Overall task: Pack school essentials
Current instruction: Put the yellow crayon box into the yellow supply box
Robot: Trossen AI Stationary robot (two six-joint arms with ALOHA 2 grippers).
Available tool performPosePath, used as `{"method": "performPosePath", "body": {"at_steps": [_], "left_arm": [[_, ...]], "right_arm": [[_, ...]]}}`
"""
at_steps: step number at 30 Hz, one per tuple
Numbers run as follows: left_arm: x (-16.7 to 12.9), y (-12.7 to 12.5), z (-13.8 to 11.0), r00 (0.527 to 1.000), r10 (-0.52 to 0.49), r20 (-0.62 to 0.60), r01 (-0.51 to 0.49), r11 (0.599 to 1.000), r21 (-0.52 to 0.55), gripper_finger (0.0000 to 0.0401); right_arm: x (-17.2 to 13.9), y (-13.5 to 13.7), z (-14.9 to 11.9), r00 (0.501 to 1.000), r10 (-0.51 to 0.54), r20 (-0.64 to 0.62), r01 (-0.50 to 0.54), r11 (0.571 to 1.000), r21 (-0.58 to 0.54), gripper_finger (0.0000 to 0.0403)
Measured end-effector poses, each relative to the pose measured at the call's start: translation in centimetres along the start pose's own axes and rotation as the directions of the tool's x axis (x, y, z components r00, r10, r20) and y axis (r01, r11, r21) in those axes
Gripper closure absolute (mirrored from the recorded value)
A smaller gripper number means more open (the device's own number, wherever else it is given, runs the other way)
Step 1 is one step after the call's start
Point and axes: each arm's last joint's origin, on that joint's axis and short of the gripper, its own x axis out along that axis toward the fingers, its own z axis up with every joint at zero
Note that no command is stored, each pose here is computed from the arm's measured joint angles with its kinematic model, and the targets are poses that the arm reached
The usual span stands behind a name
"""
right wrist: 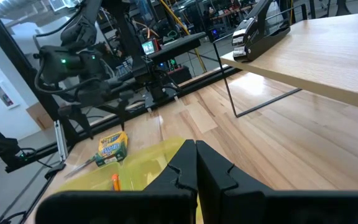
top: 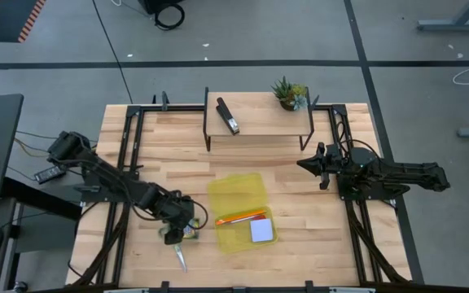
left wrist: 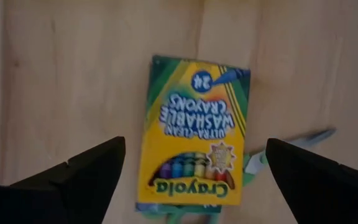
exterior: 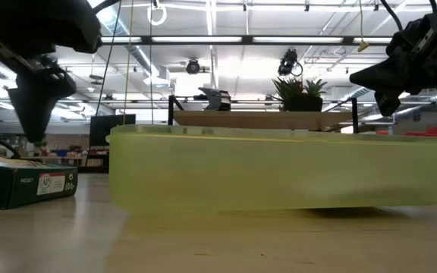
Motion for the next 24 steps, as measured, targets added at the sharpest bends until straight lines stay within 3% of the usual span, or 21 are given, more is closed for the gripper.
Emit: {"method": "performPosePath", "body": {"at_steps": [8, 24], "left_arm": [[0.5, 0.3, 0.4, 0.999, 0.049, 0.022, -0.05, 0.997, 0.055, 0.0001], [3.0, -0.2, 0.4, 0.999, 0.042, -0.033, -0.038, 0.992, 0.12, 0.0001]], "right_arm": [[0.0, 0.0, 0.0, 1.0, 0.0, 0.0, 0.0, 1.0, 0.0, 0.0397], [0.0, 0.0, 0.0, 1.0, 0.001, 0.001, -0.001, 1.0, 0.0, 0.0397]]}}
